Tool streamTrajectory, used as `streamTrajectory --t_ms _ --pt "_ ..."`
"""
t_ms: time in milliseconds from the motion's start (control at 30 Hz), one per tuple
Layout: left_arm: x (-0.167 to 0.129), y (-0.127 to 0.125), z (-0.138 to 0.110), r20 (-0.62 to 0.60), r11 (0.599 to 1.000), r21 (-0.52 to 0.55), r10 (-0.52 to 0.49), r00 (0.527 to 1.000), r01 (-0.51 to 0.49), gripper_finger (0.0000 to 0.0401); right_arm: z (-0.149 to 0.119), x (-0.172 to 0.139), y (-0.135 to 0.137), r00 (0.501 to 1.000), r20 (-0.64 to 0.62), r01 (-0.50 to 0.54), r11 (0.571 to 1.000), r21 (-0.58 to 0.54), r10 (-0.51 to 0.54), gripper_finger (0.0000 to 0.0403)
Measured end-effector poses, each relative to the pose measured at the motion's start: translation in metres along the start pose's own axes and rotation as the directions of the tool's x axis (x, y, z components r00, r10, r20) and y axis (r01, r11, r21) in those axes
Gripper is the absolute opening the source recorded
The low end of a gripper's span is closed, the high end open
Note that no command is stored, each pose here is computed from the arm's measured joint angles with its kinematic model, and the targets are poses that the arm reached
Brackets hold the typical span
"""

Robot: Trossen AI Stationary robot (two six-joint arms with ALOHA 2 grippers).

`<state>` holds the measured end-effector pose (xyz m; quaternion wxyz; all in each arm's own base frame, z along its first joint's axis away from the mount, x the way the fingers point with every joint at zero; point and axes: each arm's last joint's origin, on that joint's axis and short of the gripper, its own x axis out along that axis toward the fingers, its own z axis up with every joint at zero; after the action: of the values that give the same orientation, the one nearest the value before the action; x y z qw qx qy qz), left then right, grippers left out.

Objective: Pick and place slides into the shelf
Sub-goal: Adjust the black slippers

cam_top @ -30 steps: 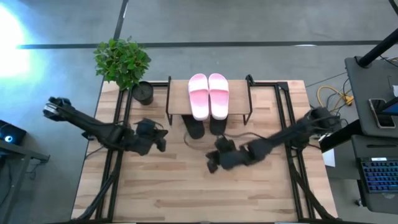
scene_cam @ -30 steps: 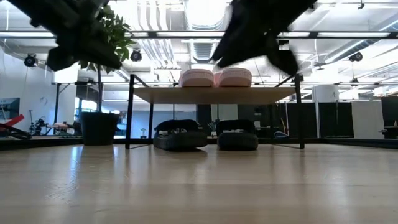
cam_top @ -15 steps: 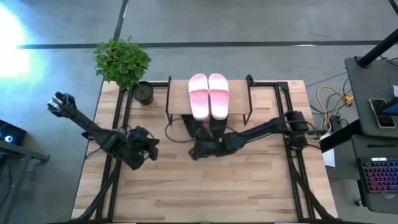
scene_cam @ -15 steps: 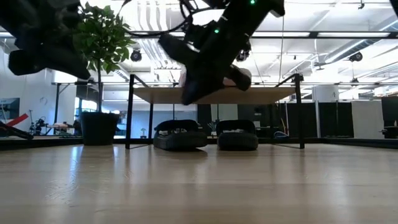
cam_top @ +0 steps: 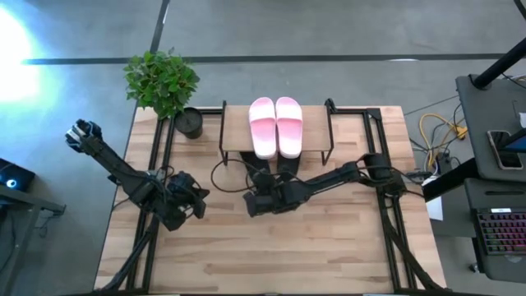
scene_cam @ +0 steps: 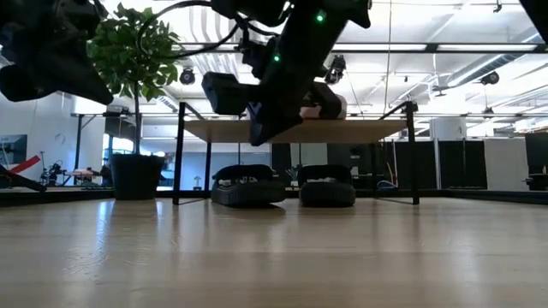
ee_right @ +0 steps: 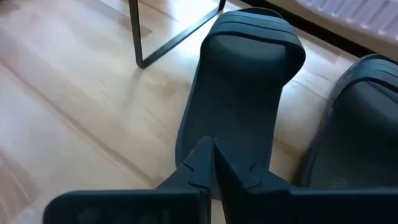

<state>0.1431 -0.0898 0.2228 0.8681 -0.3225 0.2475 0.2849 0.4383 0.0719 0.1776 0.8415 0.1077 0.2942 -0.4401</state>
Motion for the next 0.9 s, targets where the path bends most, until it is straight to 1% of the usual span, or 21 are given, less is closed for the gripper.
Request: streamTrajectory --t_ms 167,267,433,467,533,567,600,667,733,767,800,833,900 --pt "0.0 0.001 -0.002 -0.009 0.999 0.031 0.019 1.0 -0.018 0.0 -0.004 -0.009 0.005 0.999 0.037 0.0 0.998 0.068 -0.003 0.0009" --pt "0.0 0.002 -0.003 -0.024 0.999 0.033 0.018 1.0 -0.017 0.0 -0.011 -0.022 0.011 0.999 0.042 -0.03 0.995 0.095 0.027 0.0009" --pt "-0.001 0.003 -0.004 -0.038 0.998 0.059 0.029 0.999 -0.026 0.0 -0.03 -0.05 0.024 0.995 0.045 -0.097 0.992 0.076 0.094 0.0009" --pt "-0.002 0.003 -0.004 -0.039 0.998 0.059 0.027 0.999 -0.025 0.0 -0.033 -0.053 0.025 0.994 0.048 -0.105 0.99 0.092 0.101 0.0009" --pt "-0.002 0.004 -0.005 -0.04 0.998 0.062 0.026 0.999 -0.024 0.0 -0.038 -0.059 0.027 0.993 0.063 -0.11 0.981 0.159 0.101 0.0009" --pt "-0.002 0.004 -0.005 -0.041 0.997 0.067 0.029 0.999 -0.026 0.0 -0.04 -0.058 0.026 0.993 0.073 -0.105 0.97 0.221 0.091 0.0009" --pt "-0.002 0.004 -0.006 -0.041 0.997 0.07 0.032 0.999 -0.029 0.0 -0.043 -0.056 0.024 0.994 0.079 -0.098 0.948 0.301 0.078 0.0009" --pt "-0.002 0.005 -0.006 -0.041 0.996 0.079 0.041 0.998 -0.037 0.0 -0.048 -0.047 0.017 0.994 0.103 -0.073 0.883 0.464 0.029 0.0009" --pt "-0.002 0.005 -0.006 -0.042 0.996 0.083 0.039 0.998 -0.036 0.0 -0.054 -0.038 0.009 0.99 0.14 -0.058 0.808 0.586 -0.031 0.0009" --pt "-0.002 0.006 -0.006 -0.042 0.995 0.09 0.041 0.998 -0.037 0.0 -0.056 -0.033 0.005 0.987 0.151 -0.053 0.776 0.628 -0.055 0.0008" --pt "-0.002 0.006 -0.006 -0.042 0.995 0.095 0.041 0.998 -0.037 0.0 -0.058 -0.028 0.002 0.986 0.151 -0.047 0.753 0.656 -0.071 0.0009" --pt "-0.002 0.006 -0.006 -0.042 0.994 0.107 0.041 0.998 -0.036 0.0 -0.059 -0.023 -0.001 0.986 0.148 -0.039 0.743 0.668 -0.082 0.0008" --pt "-0.002 0.006 -0.005 -0.043 0.991 0.126 0.039 0.998 -0.034 0.0 -0.062 -0.015 -0.006 0.986 0.14 -0.025 0.744 0.667 -0.092 0.0009"
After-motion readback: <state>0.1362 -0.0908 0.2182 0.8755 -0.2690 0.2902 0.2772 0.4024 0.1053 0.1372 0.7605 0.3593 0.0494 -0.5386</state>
